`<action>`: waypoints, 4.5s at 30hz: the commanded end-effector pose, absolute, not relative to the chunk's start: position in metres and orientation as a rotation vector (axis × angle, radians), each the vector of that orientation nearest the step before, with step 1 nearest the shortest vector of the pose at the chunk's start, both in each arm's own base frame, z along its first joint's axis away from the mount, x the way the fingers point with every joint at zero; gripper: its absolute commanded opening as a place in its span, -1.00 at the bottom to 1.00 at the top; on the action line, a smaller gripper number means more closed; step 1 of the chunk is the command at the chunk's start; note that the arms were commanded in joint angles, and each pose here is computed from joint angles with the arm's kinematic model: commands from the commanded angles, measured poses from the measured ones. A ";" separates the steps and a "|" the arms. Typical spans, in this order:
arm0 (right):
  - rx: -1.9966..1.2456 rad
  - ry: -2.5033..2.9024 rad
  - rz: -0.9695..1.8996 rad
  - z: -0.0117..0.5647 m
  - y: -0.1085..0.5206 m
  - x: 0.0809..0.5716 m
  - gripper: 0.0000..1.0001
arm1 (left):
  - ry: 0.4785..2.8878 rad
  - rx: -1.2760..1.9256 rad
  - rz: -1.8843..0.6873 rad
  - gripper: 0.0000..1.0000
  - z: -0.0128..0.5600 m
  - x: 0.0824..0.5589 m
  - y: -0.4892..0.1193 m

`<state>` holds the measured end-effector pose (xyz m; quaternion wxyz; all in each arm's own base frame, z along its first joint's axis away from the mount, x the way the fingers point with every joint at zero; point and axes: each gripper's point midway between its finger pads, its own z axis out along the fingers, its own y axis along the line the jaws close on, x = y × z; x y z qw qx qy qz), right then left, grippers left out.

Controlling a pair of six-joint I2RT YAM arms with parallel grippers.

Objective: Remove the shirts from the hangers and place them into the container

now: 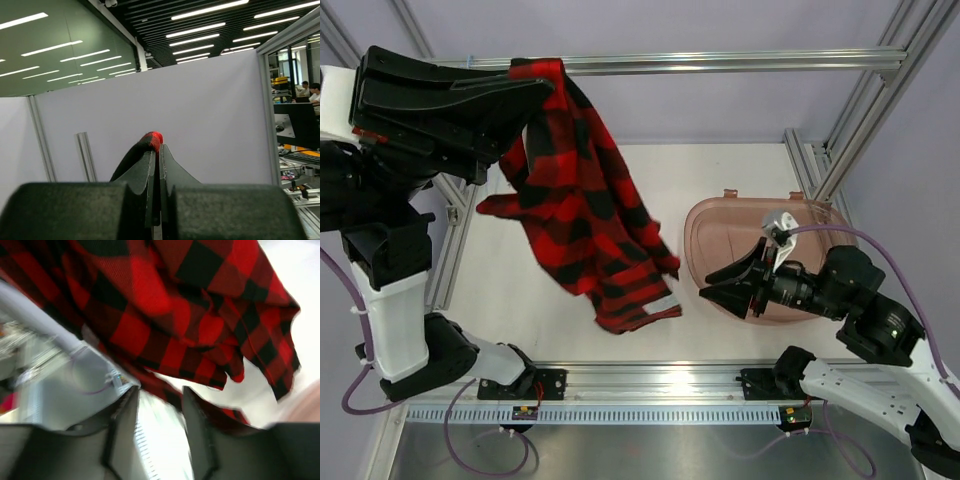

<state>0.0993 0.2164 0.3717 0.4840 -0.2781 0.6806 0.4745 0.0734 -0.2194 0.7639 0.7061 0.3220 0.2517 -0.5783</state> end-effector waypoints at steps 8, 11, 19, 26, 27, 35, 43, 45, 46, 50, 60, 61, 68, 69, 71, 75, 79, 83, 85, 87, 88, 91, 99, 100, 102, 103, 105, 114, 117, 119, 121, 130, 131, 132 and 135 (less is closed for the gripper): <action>-1.194 1.295 1.812 0.402 0.233 -0.014 -0.01 | 0.915 0.770 -1.447 -1.00 0.698 0.146 -0.288; -1.289 1.312 1.882 0.399 0.245 -0.019 -0.07 | 0.956 0.783 -1.466 -1.00 0.688 0.159 -0.298; -1.579 1.430 1.796 0.371 0.329 -0.055 -0.10 | 1.074 0.759 -1.566 -1.00 0.662 0.220 -0.312; -1.622 1.607 1.629 0.314 0.395 -0.032 -0.05 | 1.051 0.787 -1.672 -1.00 0.672 0.195 -0.308; -1.594 1.645 1.574 0.305 0.403 -0.023 -0.01 | 1.023 0.806 -1.689 -1.00 0.677 0.184 -0.308; -1.425 1.827 1.246 0.262 0.462 0.050 0.03 | 0.994 0.866 -1.821 -1.00 0.686 0.104 -0.296; -1.232 1.901 0.814 0.238 0.495 0.136 0.05 | 1.045 0.914 -1.953 -1.00 0.674 0.056 -0.292; -1.146 1.932 0.626 0.229 0.496 0.167 0.05 | 1.043 0.934 -1.969 -1.00 0.675 0.047 -0.289; -1.067 1.963 0.446 0.222 0.488 0.193 0.05 | 1.027 0.940 -1.967 -1.00 0.679 0.042 -0.283; -0.953 2.030 0.170 0.211 0.461 0.229 0.04 | 1.003 0.965 -1.948 -1.00 0.687 0.027 -0.268; -0.540 2.143 -0.005 0.223 0.340 0.299 0.04 | 0.939 1.066 -1.973 -1.00 0.688 0.005 -0.254; -0.531 2.146 -0.025 0.222 0.332 0.301 0.04 | 0.938 1.073 -1.977 -1.00 0.688 0.004 -0.253; -0.413 2.145 -0.099 0.242 0.276 0.323 0.04 | 0.941 1.124 -2.006 -1.00 0.677 0.008 -0.263; -0.393 2.136 -0.099 0.248 0.268 0.324 0.04 | 0.950 1.141 -2.012 -1.00 0.674 0.009 -0.266; -0.354 2.141 -0.120 0.250 0.251 0.331 0.06 | 0.976 1.152 -2.024 -1.00 0.667 0.015 -0.274; -0.289 2.146 -0.141 0.255 0.219 0.343 0.06 | 1.015 1.183 -2.041 -1.00 0.654 0.025 -0.289; -0.242 2.145 -0.135 0.265 0.193 0.355 0.05 | 1.025 1.201 -2.053 -1.00 0.646 0.031 -0.299; -0.234 2.134 -0.113 0.284 0.173 0.367 0.01 | 1.022 1.210 -2.058 -1.00 0.643 0.032 -0.304; -0.230 2.117 -0.120 0.297 0.161 0.374 -0.01 | 1.023 1.209 -2.060 -1.00 0.643 0.033 -0.306; -0.234 2.103 -0.122 0.307 0.153 0.379 -0.02 | 1.027 1.210 -2.060 -1.00 0.641 0.035 -0.308; -0.239 2.110 -0.120 0.308 0.151 0.380 -0.01 | 1.029 1.210 -2.061 -1.00 0.641 0.035 -0.308; -0.226 2.118 -0.133 0.313 0.139 0.387 -0.02 | 1.034 1.204 -2.063 -1.00 0.640 0.038 -0.311; -0.151 2.103 -0.143 0.322 0.108 0.397 -0.02 | 1.044 1.201 -2.070 -1.00 0.637 0.043 -0.318; -0.150 2.107 -0.136 0.321 0.108 0.398 -0.02 | 1.047 1.201 -2.072 -1.00 0.636 0.044 -0.320; -0.141 2.101 -0.128 0.325 0.105 0.400 -0.03 | 1.048 1.207 -2.076 -1.00 0.635 0.044 -0.321; -0.136 2.094 -0.130 0.328 0.104 0.401 -0.03 | 1.048 1.209 -2.077 -1.00 0.635 0.044 -0.321; -0.162 2.077 -0.135 0.336 0.103 0.400 -0.05 | 1.051 1.211 -2.075 -1.00 0.633 0.044 -0.321; -0.176 2.087 -0.103 0.337 0.096 0.410 -0.05 | 1.062 1.212 -2.078 -1.00 0.627 0.047 -0.326; -0.158 2.085 -0.105 0.338 0.093 0.415 -0.06 | 1.068 1.219 -2.081 -1.00 0.625 0.049 -0.328; -0.153 2.069 -0.108 0.344 0.091 0.418 -0.05 | 1.065 1.224 -2.085 -1.00 0.624 0.049 -0.328; -0.156 2.084 -0.117 0.344 0.089 0.420 -0.05 | 1.062 1.227 -2.084 -1.00 0.624 0.049 -0.328; -0.172 2.130 -0.103 0.333 0.090 0.423 -0.04 | 1.101 1.221 -2.081 -1.00 0.609 0.058 -0.338; -0.168 2.148 -0.104 0.325 0.090 0.423 -0.03 | 1.111 1.219 -2.082 -1.00 0.606 0.060 -0.341; -0.166 2.158 -0.106 0.320 0.090 0.423 -0.02 | 1.124 1.218 -2.089 -1.00 0.599 0.063 -0.346; -0.156 2.182 -0.110 0.304 0.089 0.424 0.00 | 1.165 1.230 -2.109 -1.00 0.579 0.069 -0.364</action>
